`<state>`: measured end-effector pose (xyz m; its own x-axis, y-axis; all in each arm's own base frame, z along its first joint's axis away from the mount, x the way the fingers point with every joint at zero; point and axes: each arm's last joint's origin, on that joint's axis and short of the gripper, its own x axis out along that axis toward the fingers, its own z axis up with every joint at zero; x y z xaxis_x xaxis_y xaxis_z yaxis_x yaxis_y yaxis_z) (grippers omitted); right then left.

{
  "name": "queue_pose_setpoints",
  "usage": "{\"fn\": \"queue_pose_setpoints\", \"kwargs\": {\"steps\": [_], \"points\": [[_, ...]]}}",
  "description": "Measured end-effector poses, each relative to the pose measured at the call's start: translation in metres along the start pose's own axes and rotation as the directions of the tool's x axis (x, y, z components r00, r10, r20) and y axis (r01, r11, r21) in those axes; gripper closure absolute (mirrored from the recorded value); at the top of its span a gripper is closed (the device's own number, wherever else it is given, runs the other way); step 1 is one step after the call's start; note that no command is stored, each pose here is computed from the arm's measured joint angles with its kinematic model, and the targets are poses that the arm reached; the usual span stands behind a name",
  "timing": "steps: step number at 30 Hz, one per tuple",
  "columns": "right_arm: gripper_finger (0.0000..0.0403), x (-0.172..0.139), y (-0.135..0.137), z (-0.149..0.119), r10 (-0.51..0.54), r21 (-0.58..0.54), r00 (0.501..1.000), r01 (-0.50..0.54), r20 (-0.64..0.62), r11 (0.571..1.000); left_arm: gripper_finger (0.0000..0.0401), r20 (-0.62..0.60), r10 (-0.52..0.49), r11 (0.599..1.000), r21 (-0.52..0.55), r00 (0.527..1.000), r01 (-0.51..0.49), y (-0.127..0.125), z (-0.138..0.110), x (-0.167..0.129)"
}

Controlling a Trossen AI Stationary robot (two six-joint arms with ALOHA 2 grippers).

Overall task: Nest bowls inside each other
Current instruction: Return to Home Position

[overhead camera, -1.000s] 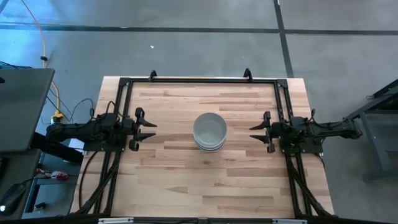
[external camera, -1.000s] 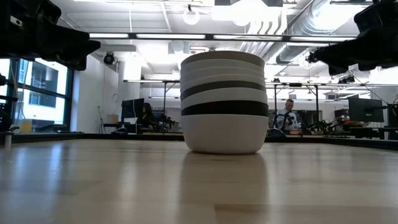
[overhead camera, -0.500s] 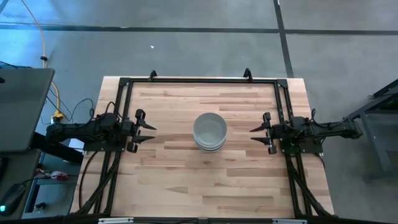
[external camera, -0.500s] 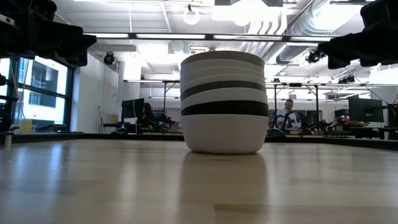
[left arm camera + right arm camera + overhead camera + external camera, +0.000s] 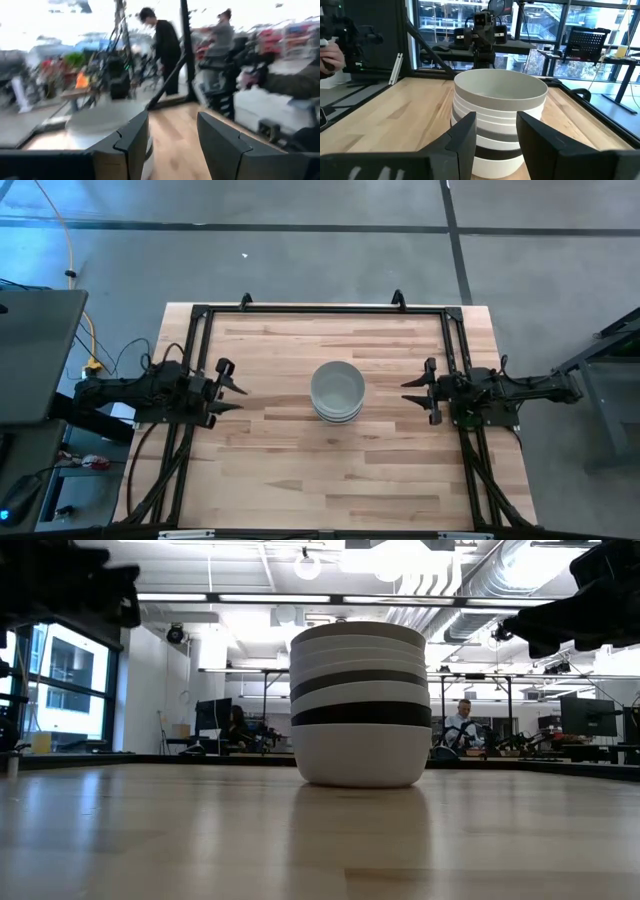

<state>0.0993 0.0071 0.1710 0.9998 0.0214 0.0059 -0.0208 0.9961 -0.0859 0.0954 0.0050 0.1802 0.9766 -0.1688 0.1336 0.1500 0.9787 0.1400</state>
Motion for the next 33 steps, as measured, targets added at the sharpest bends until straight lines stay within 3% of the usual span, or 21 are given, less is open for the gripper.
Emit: {"fn": "queue_pose_setpoints", "kwargs": {"steps": [4, 12, 33], "points": [[0.0269, 0.0, 0.0, 0.0, 0.001, 0.0, 1.0, -0.001, 0.0, 1.0, 0.0243, -0.12, 0.119, 0.991, -0.05, 0.986, -0.126, 0.003, -0.011, 0.0], [0.0269, 0.0, 0.0, 0.0, 0.002, 0.0, 1.0, -0.001, 0.0, 1.0, 0.0243, -0.172, 0.23, 0.967, -0.069, 0.958, -0.244, 0.006, -0.015, 0.0], [0.0269, 0.0, 0.0, 0.0, 0.003, 0.0, 1.0, -0.003, 0.0, 1.0, 0.0243, -0.203, 0.243, 0.96, -0.091, 0.948, -0.266, 0.007, -0.018, 0.001]]}}
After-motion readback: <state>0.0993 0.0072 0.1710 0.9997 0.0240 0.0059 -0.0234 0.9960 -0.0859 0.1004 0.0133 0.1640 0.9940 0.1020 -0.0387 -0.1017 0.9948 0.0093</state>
